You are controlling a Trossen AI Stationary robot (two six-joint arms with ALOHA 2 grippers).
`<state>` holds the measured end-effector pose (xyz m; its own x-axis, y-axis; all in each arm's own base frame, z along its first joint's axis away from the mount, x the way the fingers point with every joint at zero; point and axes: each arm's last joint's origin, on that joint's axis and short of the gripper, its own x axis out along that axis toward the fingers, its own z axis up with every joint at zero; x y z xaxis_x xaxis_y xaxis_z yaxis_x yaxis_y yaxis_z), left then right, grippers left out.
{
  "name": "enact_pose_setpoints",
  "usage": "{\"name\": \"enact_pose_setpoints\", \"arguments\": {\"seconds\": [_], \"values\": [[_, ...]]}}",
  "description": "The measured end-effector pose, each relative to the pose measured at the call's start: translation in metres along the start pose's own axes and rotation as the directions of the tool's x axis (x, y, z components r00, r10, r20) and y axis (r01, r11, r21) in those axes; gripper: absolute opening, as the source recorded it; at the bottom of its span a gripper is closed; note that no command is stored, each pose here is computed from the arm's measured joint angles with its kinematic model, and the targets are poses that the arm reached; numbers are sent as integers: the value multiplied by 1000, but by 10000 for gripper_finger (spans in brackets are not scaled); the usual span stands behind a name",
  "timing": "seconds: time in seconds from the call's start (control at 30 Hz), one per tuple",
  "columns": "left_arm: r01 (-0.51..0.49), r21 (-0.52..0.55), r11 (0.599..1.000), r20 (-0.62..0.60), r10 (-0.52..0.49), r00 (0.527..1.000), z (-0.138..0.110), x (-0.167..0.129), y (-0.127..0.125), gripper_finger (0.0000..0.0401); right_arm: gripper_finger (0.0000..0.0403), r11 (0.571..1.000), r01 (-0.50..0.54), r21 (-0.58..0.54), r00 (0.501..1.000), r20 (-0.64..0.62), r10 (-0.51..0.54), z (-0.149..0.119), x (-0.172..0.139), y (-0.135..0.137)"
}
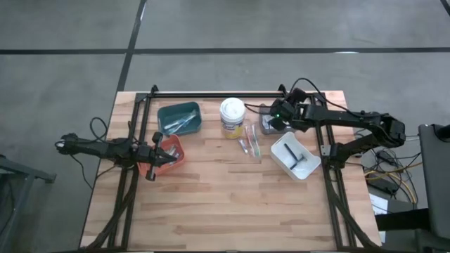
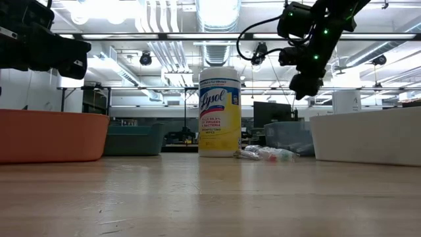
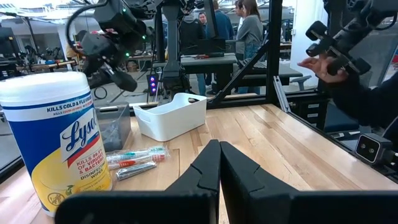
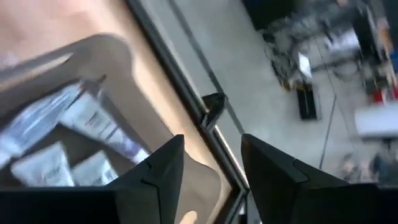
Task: Pick & Place Travel size toiletries
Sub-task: Put the orange toothbrush into the blue bin
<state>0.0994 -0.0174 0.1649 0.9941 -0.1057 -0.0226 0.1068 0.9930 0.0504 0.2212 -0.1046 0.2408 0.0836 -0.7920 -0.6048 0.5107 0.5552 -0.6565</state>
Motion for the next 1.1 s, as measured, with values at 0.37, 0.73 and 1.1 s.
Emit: {"name": "enact_pose_setpoints", "arguments": {"seconds": [0.37,0.73,1.1], "values": [[0,0,1000,0,0,1000,0,0,0,7,137,898,-363,-249,919,67,389,5,-3,11],[0,0,1000,0,0,1000,0,0,0,7,137,757,-613,-227,724,224,653,18,-10,18],[0,0,1000,0,0,1000,0,0,0,7,137,700,-713,38,693,195,694,20,-15,40]]}}
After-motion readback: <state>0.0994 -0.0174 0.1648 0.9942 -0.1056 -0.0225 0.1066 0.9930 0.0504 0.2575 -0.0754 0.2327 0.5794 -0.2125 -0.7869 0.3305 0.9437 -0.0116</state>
